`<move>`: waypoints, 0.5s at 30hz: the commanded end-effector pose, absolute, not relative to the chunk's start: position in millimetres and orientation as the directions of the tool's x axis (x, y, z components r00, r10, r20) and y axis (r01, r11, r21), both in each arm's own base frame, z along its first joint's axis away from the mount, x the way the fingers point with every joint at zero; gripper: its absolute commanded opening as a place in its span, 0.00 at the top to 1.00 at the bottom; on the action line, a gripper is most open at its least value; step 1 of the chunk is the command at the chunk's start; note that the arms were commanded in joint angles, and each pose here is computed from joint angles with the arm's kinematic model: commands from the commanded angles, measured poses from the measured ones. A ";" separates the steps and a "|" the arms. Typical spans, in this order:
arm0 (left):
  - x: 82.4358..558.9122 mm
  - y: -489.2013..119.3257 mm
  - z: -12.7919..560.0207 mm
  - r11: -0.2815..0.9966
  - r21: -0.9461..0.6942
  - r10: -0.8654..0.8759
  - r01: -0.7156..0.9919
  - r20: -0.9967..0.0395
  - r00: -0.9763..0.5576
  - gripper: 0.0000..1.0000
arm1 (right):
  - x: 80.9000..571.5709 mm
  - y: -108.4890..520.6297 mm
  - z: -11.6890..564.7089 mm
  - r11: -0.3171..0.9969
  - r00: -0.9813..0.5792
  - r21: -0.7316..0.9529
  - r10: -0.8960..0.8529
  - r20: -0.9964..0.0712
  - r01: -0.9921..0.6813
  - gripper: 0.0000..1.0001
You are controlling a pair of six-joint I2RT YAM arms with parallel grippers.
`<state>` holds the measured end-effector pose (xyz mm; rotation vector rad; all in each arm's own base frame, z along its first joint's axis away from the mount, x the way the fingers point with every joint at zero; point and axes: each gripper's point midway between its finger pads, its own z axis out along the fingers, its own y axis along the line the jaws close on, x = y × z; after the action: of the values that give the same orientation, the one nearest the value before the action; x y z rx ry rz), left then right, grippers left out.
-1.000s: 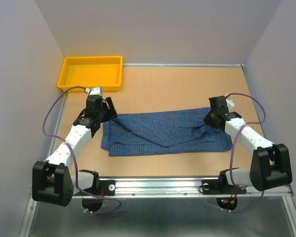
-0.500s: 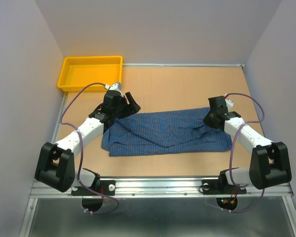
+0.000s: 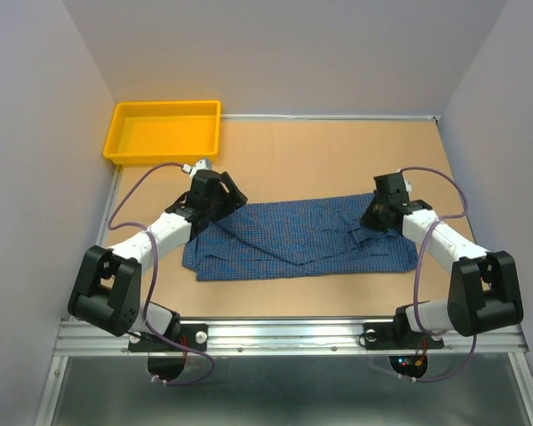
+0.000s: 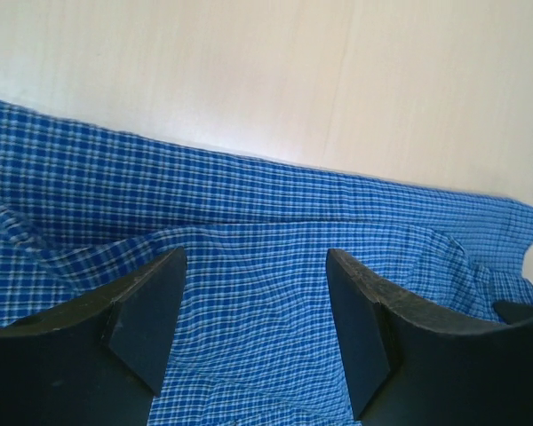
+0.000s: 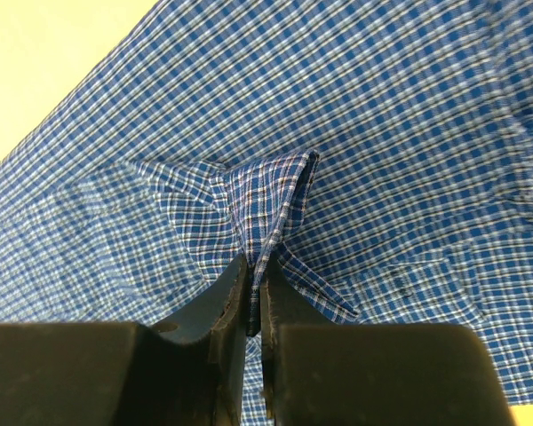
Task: Fold and stack the long sleeve shirts
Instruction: Fold the shirt
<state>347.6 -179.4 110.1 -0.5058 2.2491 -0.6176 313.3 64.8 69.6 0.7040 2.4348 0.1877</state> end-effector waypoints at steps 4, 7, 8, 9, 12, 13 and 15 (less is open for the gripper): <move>341.6 -153.3 100.6 0.806 -0.526 -0.572 -0.270 -0.577 -0.583 0.25 | 334.1 84.7 101.7 0.856 -0.686 0.389 0.509 -0.521 0.340 0.86; 336.4 -141.0 94.0 0.799 -0.518 -0.590 -0.306 -0.576 -0.566 0.25 | 335.0 88.4 106.4 0.858 -0.692 0.404 0.500 -0.520 0.316 0.85; 332.8 -136.5 91.1 0.796 -0.516 -0.595 -0.317 -0.574 -0.562 0.25 | 334.9 88.9 106.9 0.859 -0.692 0.405 0.499 -0.521 0.315 0.84; 331.3 -134.2 90.5 0.793 -0.517 -0.600 -0.322 -0.573 -0.558 0.25 | 334.1 94.1 108.3 0.857 -0.703 0.422 0.495 -0.511 0.297 0.84; 324.1 -117.3 85.8 0.767 -0.527 -0.637 -0.365 -0.561 -0.529 0.25 | 333.0 105.2 112.4 0.852 -0.729 0.458 0.479 -0.489 0.253 0.84; 319.1 -113.6 81.2 0.763 -0.526 -0.643 -0.376 -0.556 -0.527 0.25 | 333.9 108.2 115.3 0.851 -0.733 0.468 0.474 -0.488 0.239 0.84; 317.0 -107.1 88.2 0.751 -0.543 -0.658 -0.376 -0.564 -0.499 0.25 | 334.4 113.8 118.5 0.847 -0.743 0.485 0.465 -0.481 0.216 0.84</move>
<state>318.3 -122.9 75.0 -0.7120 2.2331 -0.4542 313.9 96.4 83.3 0.5858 2.4839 0.4038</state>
